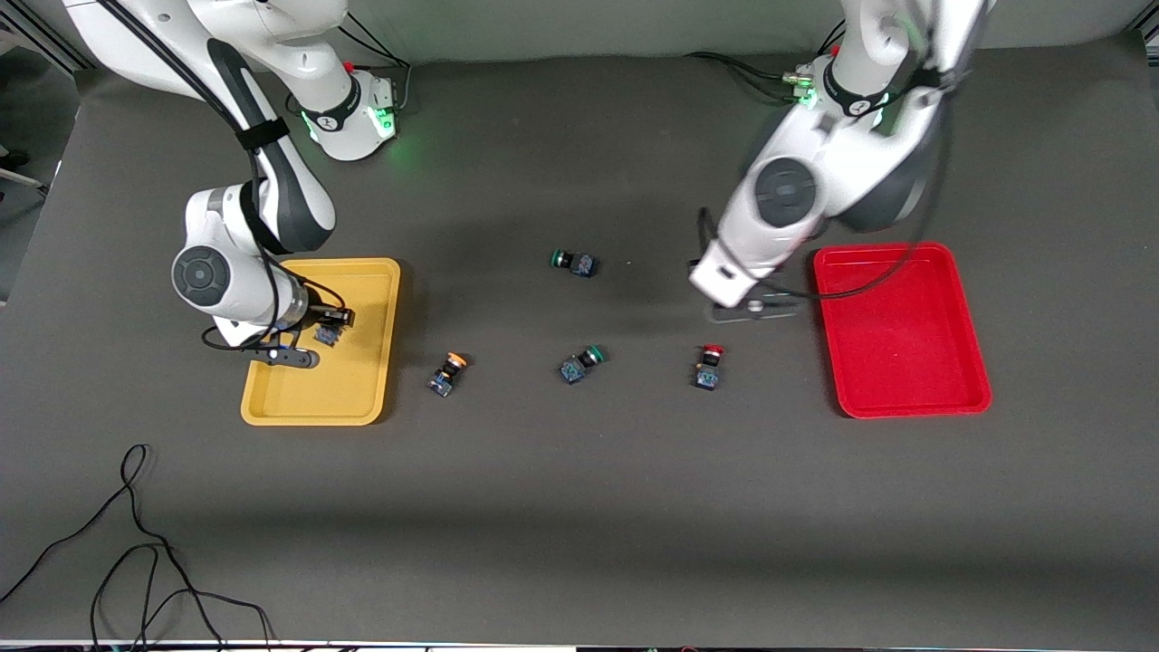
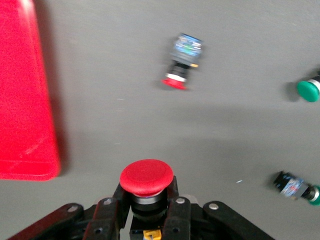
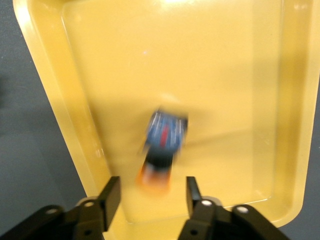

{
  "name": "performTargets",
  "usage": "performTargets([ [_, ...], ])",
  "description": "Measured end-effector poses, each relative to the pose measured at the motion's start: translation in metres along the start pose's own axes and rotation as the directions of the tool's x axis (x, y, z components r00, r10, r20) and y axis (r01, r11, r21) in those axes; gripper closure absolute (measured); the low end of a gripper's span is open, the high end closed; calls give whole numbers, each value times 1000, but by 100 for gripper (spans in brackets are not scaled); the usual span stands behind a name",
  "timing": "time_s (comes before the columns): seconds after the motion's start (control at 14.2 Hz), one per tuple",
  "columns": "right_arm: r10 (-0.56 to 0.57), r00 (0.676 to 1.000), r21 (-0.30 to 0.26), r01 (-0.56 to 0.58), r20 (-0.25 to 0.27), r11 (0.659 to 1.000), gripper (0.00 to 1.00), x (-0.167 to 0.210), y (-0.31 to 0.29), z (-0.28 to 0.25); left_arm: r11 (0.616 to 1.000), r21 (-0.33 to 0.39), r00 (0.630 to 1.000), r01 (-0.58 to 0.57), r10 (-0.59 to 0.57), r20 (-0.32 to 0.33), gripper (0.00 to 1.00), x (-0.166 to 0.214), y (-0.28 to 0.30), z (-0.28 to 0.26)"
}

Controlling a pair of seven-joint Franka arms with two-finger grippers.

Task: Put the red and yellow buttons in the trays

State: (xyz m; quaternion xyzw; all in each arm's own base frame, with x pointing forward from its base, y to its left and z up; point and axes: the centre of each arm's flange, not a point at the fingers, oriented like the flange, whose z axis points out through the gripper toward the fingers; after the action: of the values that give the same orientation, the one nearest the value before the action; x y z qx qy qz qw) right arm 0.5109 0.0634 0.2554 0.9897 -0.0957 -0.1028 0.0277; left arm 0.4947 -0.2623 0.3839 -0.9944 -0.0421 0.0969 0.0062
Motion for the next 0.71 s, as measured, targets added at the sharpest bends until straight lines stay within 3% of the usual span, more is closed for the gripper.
performTargets([
  [0.21,-16,999,25,17,-43,1000,4,6,-18,-18,1000,-14,999,-26,26,32,67,30,-113,-14],
  [0.28,-11,998,60,15,-61,998,0,11,-30,-31,999,-4,998,-39,39,39,67,40,-155,-8],
  [0.49,42,995,176,-25,-95,984,0,31,-76,-64,997,48,998,-60,60,-5,67,59,-235,34],
  [0.71,91,993,209,-74,-72,975,0,58,-121,-51,995,58,993,-85,90,-82,67,66,-243,115],
])
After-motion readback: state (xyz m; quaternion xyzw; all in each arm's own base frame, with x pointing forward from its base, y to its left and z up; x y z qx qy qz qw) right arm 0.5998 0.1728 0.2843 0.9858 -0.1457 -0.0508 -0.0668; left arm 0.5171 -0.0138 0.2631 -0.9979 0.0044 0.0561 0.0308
